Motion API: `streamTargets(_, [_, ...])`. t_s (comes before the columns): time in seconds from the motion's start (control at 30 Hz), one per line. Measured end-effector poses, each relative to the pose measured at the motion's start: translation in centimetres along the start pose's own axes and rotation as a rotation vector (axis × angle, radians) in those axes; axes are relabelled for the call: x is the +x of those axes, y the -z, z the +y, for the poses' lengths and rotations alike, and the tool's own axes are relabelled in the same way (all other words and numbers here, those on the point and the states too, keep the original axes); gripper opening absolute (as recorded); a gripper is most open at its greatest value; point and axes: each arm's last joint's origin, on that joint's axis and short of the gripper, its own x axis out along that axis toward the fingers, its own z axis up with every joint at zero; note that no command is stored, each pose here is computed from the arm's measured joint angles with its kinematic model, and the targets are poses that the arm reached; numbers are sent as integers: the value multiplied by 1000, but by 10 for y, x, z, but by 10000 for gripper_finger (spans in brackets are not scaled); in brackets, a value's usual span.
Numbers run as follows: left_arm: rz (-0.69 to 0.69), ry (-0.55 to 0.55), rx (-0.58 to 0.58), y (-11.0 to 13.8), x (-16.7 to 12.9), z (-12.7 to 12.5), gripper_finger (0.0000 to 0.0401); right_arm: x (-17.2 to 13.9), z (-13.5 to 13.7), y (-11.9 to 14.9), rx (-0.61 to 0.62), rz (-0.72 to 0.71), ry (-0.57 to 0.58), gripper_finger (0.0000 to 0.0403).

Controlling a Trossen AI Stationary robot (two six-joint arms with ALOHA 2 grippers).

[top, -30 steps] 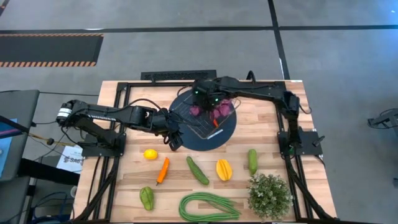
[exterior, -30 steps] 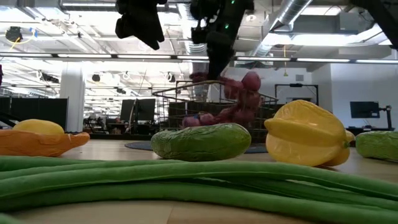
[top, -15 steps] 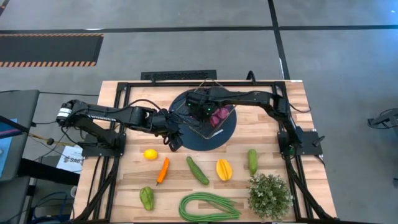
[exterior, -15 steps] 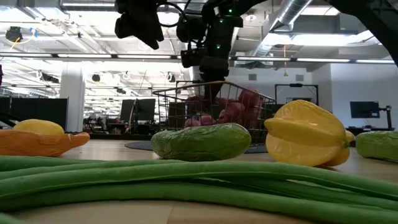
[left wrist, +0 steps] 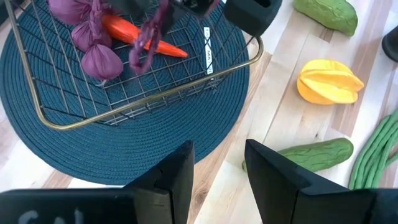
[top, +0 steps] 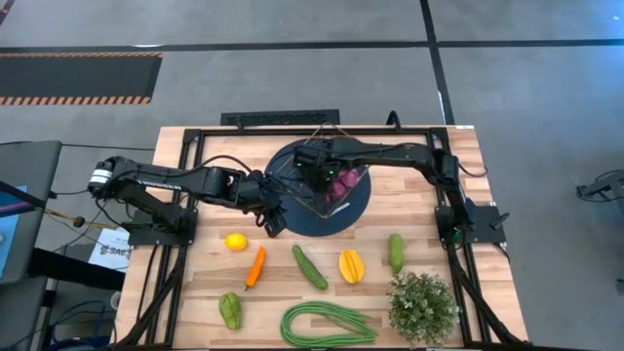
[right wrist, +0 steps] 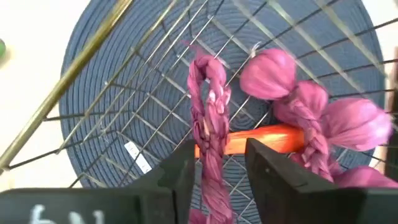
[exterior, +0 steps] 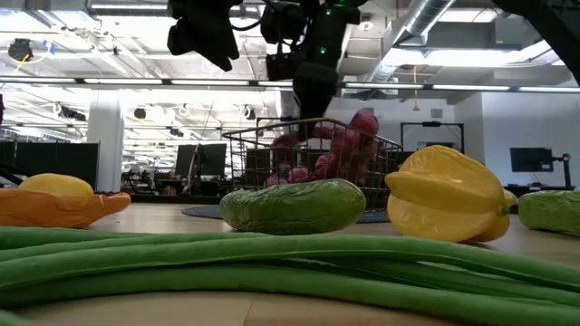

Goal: Build produce basket
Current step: Put the garlic into the wire basket, then put the right cucumber into the wire basket

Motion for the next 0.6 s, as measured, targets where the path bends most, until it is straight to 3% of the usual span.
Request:
streamTargets(0.27, [1, -1, 1, 0, 0, 0, 129, -21, 1, 6, 59, -6, -1, 200])
streamTargets(0.43, [1, -1, 1, 0, 0, 0, 129, -60, 3, 12, 107, -87, 7, 196])
streamTargets(0.6, [1, -1, 15, 0, 0, 0, 130, -107, 6, 37, 209, -62, -1, 186])
